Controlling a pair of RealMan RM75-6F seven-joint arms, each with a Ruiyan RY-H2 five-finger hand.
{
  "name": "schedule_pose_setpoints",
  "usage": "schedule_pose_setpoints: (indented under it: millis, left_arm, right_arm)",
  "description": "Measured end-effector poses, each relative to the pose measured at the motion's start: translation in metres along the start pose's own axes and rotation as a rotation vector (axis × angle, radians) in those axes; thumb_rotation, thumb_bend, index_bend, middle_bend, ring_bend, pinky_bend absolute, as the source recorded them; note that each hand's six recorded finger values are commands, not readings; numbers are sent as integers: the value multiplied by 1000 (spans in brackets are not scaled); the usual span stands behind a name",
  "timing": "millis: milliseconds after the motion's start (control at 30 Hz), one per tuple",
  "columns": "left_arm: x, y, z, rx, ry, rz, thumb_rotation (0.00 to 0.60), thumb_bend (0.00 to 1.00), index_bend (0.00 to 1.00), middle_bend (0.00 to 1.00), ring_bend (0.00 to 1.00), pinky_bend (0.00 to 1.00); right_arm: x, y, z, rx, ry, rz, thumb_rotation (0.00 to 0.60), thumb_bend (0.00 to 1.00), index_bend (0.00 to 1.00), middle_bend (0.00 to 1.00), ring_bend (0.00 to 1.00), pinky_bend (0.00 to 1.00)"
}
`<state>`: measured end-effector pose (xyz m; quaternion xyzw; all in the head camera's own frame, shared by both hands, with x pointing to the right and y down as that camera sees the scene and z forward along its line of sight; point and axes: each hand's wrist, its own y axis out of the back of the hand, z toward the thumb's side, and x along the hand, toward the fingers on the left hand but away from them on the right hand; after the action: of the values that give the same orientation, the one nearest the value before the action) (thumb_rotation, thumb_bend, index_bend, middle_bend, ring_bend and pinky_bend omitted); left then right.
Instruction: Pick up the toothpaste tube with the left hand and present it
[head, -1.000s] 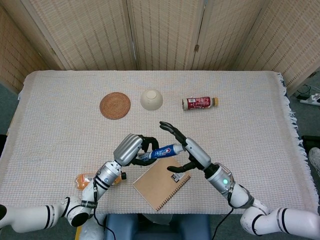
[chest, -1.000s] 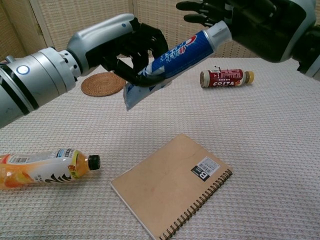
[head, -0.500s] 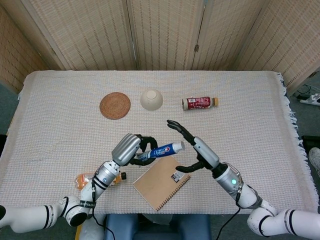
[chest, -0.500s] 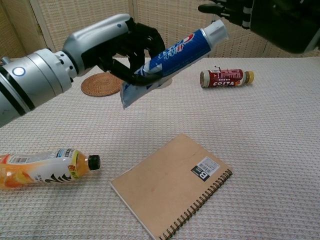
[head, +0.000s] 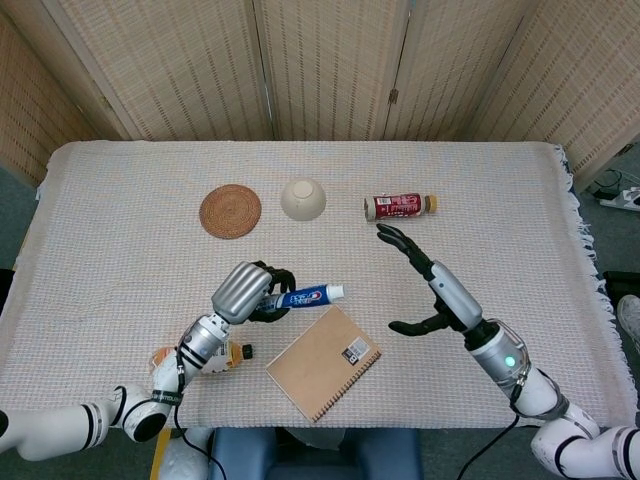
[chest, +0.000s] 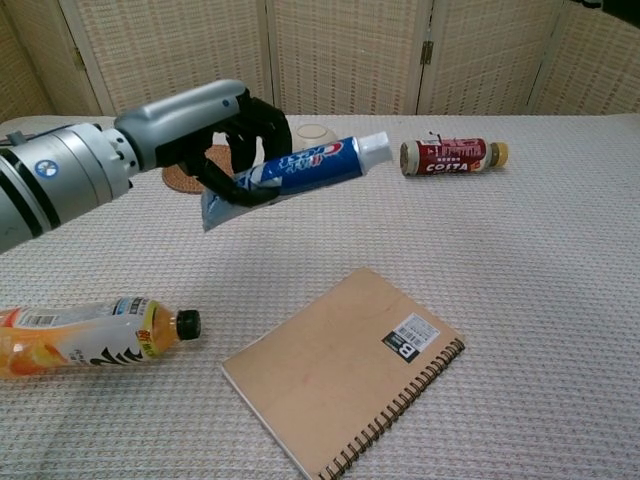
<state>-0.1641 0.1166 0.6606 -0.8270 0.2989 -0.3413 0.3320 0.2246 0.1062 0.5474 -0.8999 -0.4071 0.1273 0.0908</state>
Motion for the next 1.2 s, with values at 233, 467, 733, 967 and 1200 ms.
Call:
schedule_pose_setpoints:
  millis: [233, 467, 733, 967, 1200]
  left_arm:
    - [6, -18, -38, 187, 137, -95, 600, 777, 557, 590, 437, 381]
    - [11, -35, -66, 269, 237, -155, 600, 632, 312, 396, 290, 345]
    - [-2, -27, -74, 205, 294, -145, 600, 474, 186, 325, 252, 336]
    - [-50, 26, -95, 155, 371, -2, 600, 475, 205, 324, 246, 280]
    - [-123, 73, -117, 158, 477, 142, 600, 475, 236, 323, 245, 246]
  right_arm:
    - [19, 8, -8, 11, -39, -12, 286, 210, 0, 0, 0, 0]
    - [35, 16, -15, 66, -66, -37, 285, 210, 0, 0, 0, 0]
    - [60, 31, -28, 172, -141, -34, 287, 209, 0, 0, 0, 0]
    - [93, 53, -37, 379, -239, -62, 435, 210, 0, 0, 0, 0]
    - [133, 72, -48, 624, -382, -100, 600, 211, 0, 0, 0, 0]
